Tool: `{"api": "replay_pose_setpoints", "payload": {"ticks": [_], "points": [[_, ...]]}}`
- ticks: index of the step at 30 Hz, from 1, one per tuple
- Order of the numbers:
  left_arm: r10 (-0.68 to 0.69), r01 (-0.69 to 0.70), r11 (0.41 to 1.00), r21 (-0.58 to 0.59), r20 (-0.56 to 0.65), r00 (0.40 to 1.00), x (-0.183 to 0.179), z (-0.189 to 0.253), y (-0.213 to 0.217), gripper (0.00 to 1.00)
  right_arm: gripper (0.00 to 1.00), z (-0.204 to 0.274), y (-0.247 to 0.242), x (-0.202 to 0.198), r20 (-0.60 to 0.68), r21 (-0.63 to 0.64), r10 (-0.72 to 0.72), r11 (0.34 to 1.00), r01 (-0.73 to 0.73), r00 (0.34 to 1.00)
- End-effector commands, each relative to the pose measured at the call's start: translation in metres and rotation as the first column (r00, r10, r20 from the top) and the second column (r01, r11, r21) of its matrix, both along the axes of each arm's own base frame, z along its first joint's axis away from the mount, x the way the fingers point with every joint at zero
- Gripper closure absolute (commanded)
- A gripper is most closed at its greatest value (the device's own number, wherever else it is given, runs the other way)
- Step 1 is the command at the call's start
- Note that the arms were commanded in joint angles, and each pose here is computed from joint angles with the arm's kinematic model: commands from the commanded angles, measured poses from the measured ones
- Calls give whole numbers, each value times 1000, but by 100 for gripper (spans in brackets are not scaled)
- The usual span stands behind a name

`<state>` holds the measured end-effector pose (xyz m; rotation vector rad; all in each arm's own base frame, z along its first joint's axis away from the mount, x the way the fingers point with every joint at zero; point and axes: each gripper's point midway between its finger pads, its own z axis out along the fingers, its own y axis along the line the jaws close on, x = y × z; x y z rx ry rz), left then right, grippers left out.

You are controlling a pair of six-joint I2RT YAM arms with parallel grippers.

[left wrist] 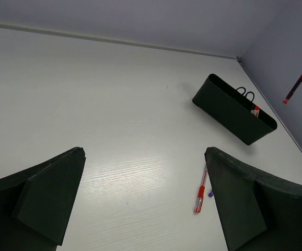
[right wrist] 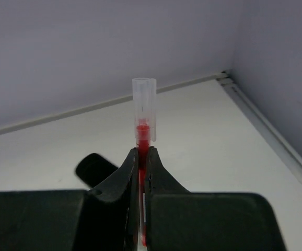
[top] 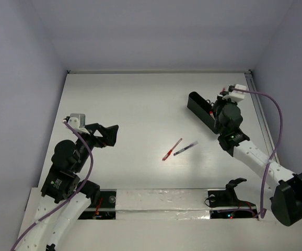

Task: Sort the stationery into containers
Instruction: Place the pen in the storage box.

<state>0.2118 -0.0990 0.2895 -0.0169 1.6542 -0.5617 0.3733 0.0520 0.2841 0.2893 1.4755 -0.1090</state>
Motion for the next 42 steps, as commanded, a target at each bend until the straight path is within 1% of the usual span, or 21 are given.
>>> {"api": "replay_pose_setpoints", "payload": {"ticks": [1, 2, 3, 5, 9, 11, 24, 31, 36, 37, 42], "points": [[-10, 11, 1000, -20, 66, 998, -4, 22, 0, 1, 100, 4, -40, -5, 44, 10, -147, 989, 147, 988], [-10, 11, 1000, -20, 68, 998, -4, 22, 0, 1, 100, 6, -40, -5, 51, 10, -149, 989, 149, 988], [-10, 11, 1000, -20, 68, 998, -4, 22, 0, 1, 100, 3, -45, -3, 33, -34, -161, 986, 162, 986], [-19, 20, 1000, -20, 68, 997, -5, 22, -2, 1, 100, 3, -48, 0, 35, -58, -166, 984, 168, 985], [-16, 17, 1000, -23, 72, 997, -5, 23, -1, 1, 100, -21, -52, 13, -32, -117, -182, 977, 178, 983], [-14, 16, 1000, -25, 76, 997, -6, 25, -1, 1, 100, -38, -47, 20, -75, -137, -169, 978, 158, 983], [-29, 31, 999, -25, 80, 996, -8, 25, -4, 1, 100, -83, -45, 26, -191, -142, -183, 977, 157, 964], [-29, 31, 999, -27, 80, 996, -9, 26, -4, 1, 100, -98, -47, 25, -223, -153, -202, 973, 171, 953], [-29, 31, 999, -27, 80, 996, -9, 26, -4, 1, 93, -103, -46, 22, -243, -160, -189, 975, 153, 952], [-29, 31, 999, -27, 82, 996, -9, 26, -3, 1, 92, -105, -45, 22, -240, -132, -185, 979, 157, 953], [-29, 31, 999, -25, 81, 996, -9, 26, -3, 1, 83, -110, -42, 18, -253, -118, -156, 985, 130, 955]]}}
